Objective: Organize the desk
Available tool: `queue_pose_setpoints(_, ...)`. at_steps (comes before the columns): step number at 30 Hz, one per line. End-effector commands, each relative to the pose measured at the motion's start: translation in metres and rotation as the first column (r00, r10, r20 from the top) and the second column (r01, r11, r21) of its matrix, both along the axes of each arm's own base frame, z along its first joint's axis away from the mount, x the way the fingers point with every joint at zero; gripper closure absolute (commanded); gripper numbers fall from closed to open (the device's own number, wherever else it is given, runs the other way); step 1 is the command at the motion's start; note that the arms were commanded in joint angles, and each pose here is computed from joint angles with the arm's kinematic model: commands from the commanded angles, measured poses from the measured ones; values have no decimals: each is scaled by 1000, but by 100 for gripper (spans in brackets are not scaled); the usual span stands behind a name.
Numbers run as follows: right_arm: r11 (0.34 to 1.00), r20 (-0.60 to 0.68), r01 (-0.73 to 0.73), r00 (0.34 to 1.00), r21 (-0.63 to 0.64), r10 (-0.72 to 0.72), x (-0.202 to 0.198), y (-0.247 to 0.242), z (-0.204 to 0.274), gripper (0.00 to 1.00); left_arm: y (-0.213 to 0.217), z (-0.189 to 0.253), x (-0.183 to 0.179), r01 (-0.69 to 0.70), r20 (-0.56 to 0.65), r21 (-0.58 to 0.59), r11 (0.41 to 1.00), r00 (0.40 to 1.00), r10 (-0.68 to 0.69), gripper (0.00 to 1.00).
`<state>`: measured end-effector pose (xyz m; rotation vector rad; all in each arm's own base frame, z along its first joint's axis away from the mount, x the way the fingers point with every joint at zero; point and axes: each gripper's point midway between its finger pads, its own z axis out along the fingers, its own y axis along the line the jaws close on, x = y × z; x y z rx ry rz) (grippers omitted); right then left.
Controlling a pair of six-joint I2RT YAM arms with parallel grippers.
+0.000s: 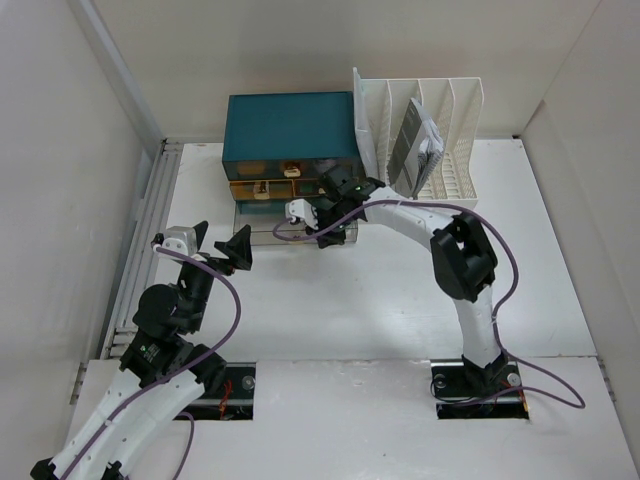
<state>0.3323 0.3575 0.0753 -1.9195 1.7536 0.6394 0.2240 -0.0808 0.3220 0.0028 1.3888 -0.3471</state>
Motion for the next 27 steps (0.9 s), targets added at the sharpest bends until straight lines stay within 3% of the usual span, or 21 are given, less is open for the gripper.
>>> queue_pose_setpoints(1, 999, 83, 45, 995, 26, -47, 14, 3, 19, 100, 3, 12, 0, -14, 32, -13, 1000, 999, 14, 7)
queue_pose_setpoints(6, 967, 231, 244, 939, 73, -255, 50, 1, 23, 100, 3, 12, 0, -14, 32, -13, 1000, 999, 14, 7)
queue_pose_setpoints(11, 890, 341, 441, 824, 117, -453, 89, -11, 29, 100, 3, 12, 0, -14, 32, -13, 1000, 999, 14, 7)
queue_pose_setpoints(14, 858, 400, 488, 763, 160, -508, 98, -8, 32, 100, 3, 12, 0, -14, 32, -13, 1000, 999, 14, 7)
queue_pose_setpoints(16, 813, 451, 554, 688, 181, -569, 109, -15, 40, 100, 5, 14, -2, -14, 40, -19, 1000, 999, 14, 7)
queue_pose_setpoints(27, 732, 556, 644, 534, 221, -638, 143, -27, 38, 100, 5, 14, -2, -14, 40, -19, 1000, 999, 14, 7)
